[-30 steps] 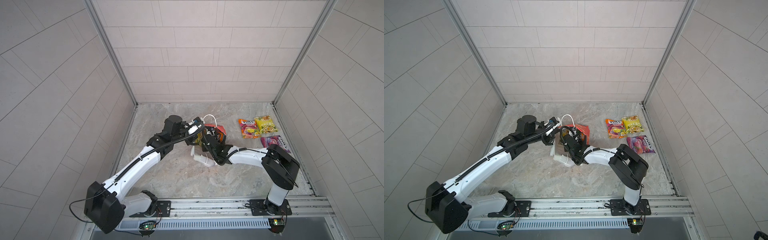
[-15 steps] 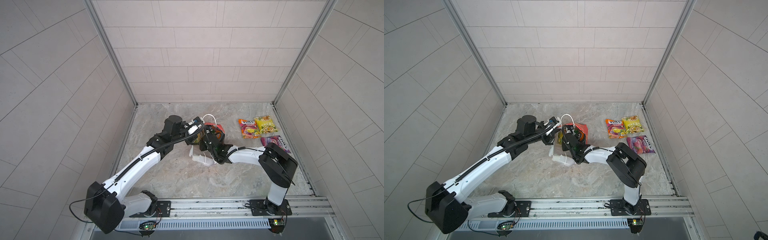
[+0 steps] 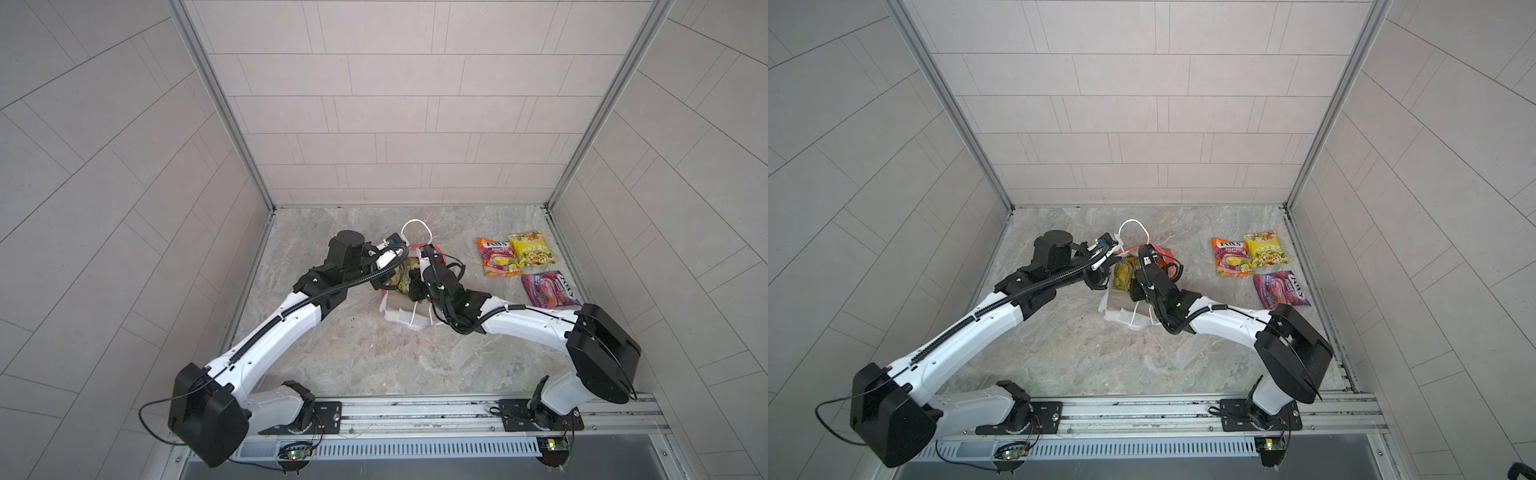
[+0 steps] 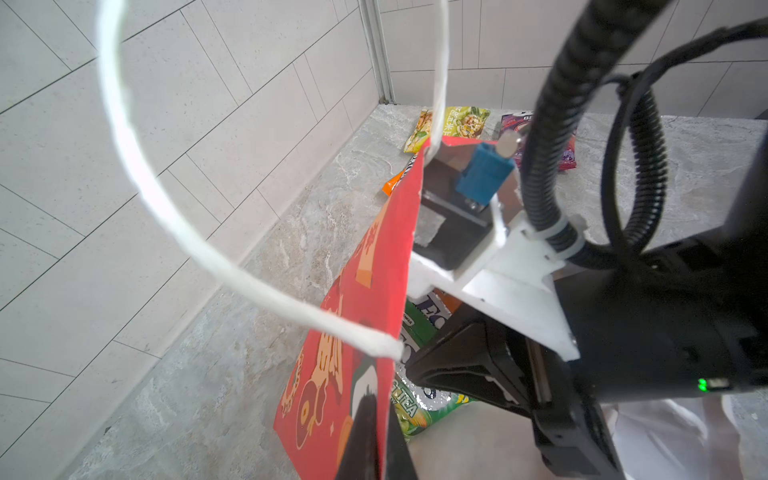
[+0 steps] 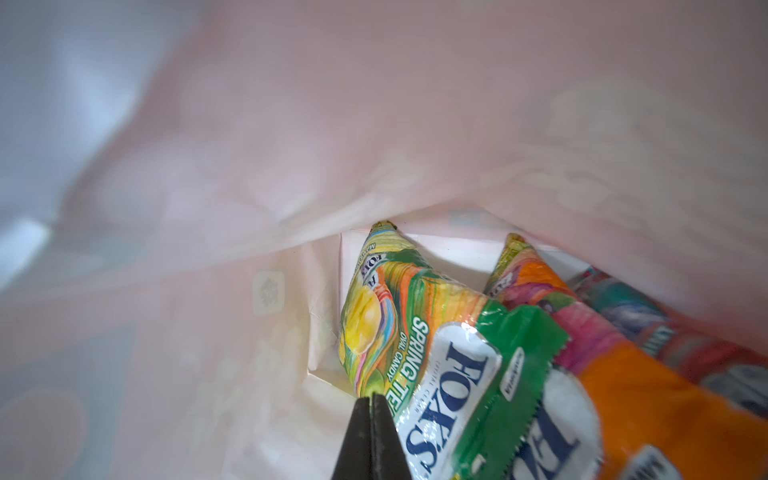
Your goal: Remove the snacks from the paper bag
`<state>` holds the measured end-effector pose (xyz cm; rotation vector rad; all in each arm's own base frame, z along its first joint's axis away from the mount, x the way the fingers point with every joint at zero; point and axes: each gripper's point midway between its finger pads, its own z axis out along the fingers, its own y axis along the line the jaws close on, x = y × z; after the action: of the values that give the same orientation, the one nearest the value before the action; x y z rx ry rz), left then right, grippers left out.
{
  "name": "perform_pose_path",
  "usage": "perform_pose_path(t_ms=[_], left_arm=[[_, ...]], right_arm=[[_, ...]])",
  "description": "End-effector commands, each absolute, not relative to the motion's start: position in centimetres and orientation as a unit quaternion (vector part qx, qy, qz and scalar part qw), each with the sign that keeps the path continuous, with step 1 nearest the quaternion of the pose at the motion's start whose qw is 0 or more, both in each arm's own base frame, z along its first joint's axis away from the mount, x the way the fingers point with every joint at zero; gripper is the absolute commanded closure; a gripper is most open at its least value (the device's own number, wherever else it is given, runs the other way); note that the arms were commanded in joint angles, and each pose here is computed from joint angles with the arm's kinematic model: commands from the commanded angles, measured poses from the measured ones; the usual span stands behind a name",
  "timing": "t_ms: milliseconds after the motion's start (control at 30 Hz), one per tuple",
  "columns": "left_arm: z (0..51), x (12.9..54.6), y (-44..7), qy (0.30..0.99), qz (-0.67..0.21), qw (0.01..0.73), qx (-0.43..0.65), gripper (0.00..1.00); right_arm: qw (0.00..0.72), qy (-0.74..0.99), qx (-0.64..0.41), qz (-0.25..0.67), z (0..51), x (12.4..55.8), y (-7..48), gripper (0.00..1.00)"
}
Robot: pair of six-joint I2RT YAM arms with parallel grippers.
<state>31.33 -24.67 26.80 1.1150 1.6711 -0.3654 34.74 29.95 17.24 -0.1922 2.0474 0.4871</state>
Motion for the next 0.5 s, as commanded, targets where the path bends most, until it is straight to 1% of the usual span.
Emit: perform_pose_path(t_ms=[0,100,233,300,367,467], left_arm=[[27.4,31.3,-24.8,0.688,-0.152,0.535,0.466,1.00],[27.5,31.3,-24.7,0.689,-0.151,0.535,0.465,1.00],[27.5,31.4,-24.7,0.688,-0.151,0.536,0.465,1.00],[27.5,31.4,-24.9,0.687,-0.153,0.536,0.466,1.00],[27.4,31.4,-24.9,0.688,-0.153,0.535,0.466,1.00],[27.4,31.4,-24.9,0.688,-0.153,0.535,0.466,1.00]], right_arm=[[0.501,0.839,-0.088,0.196,18.4,34.3,29.3,0.96],[0.496,0.842,-0.097,0.190,19.0,33.6,28.7,0.89],[0.508,0.828,-0.124,0.202,21.4,32.0,27.9,0.79],[0.510,0.826,-0.135,0.198,22.1,31.3,27.3,0.80],[0.506,0.824,-0.159,0.200,22.6,30.6,27.3,0.77],[0.506,0.819,-0.170,0.209,24.0,30.0,27.3,0.77]])
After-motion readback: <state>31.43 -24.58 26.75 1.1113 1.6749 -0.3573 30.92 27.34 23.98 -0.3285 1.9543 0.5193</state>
